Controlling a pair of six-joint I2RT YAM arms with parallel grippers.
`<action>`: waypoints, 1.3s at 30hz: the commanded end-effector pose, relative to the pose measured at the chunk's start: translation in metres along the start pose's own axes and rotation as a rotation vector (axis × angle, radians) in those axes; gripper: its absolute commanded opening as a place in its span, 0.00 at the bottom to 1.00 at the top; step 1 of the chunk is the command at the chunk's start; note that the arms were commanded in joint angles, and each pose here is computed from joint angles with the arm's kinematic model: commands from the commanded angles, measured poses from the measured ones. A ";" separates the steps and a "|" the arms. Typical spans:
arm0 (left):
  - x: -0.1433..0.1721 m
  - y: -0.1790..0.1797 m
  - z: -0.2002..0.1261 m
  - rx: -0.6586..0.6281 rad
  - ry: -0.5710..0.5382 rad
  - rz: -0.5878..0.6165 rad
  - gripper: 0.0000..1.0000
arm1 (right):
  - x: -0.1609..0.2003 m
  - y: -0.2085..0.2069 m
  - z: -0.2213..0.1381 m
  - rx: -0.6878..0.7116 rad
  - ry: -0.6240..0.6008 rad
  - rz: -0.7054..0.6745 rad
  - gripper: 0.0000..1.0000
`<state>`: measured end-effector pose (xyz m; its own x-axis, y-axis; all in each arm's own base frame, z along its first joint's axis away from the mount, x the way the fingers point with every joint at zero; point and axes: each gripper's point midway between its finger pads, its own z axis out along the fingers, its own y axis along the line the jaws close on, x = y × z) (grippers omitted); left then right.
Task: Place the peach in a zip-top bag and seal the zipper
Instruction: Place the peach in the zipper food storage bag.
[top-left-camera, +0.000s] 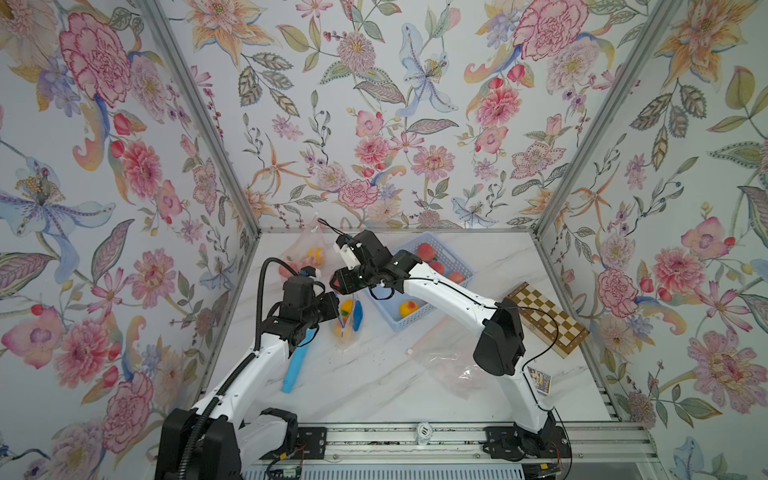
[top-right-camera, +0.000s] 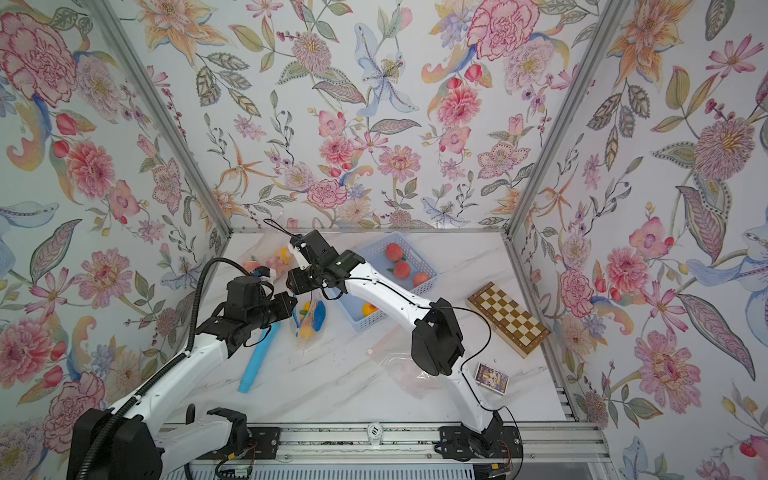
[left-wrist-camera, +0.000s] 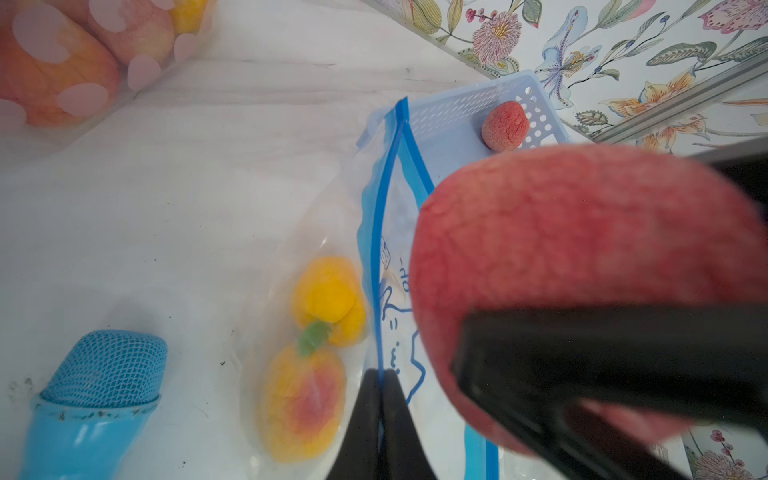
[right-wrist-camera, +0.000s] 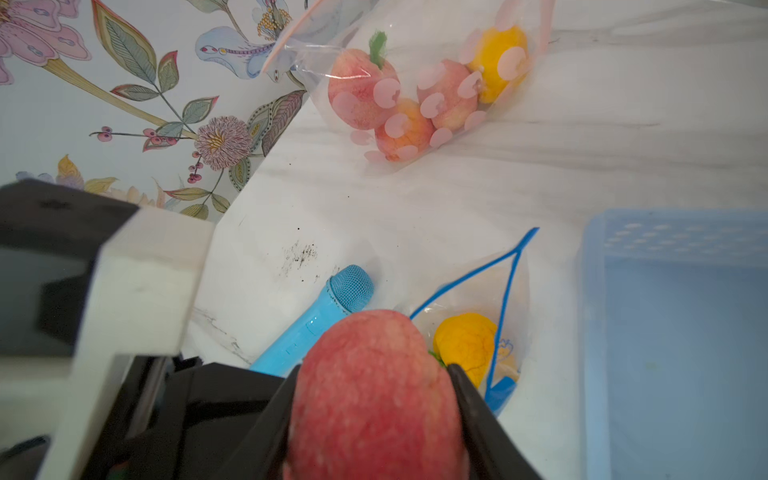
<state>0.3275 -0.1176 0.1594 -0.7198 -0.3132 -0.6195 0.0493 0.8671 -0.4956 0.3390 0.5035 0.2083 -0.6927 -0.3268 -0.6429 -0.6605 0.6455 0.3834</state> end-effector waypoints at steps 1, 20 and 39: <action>0.000 0.001 0.000 0.010 -0.006 -0.016 0.05 | 0.014 -0.014 0.014 0.031 0.035 0.043 0.45; -0.009 0.001 -0.007 0.007 -0.059 -0.044 0.00 | 0.036 -0.057 0.013 0.220 0.056 0.064 0.50; -0.003 -0.001 -0.001 0.028 -0.032 -0.051 0.00 | 0.005 -0.035 -0.011 0.171 -0.023 0.027 0.73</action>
<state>0.3296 -0.1182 0.1677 -0.6919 -0.3577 -0.6271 0.0436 0.8464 -0.5308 0.3537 0.4778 0.1610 -0.7358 -0.3200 -0.5968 -0.5693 0.7695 0.2893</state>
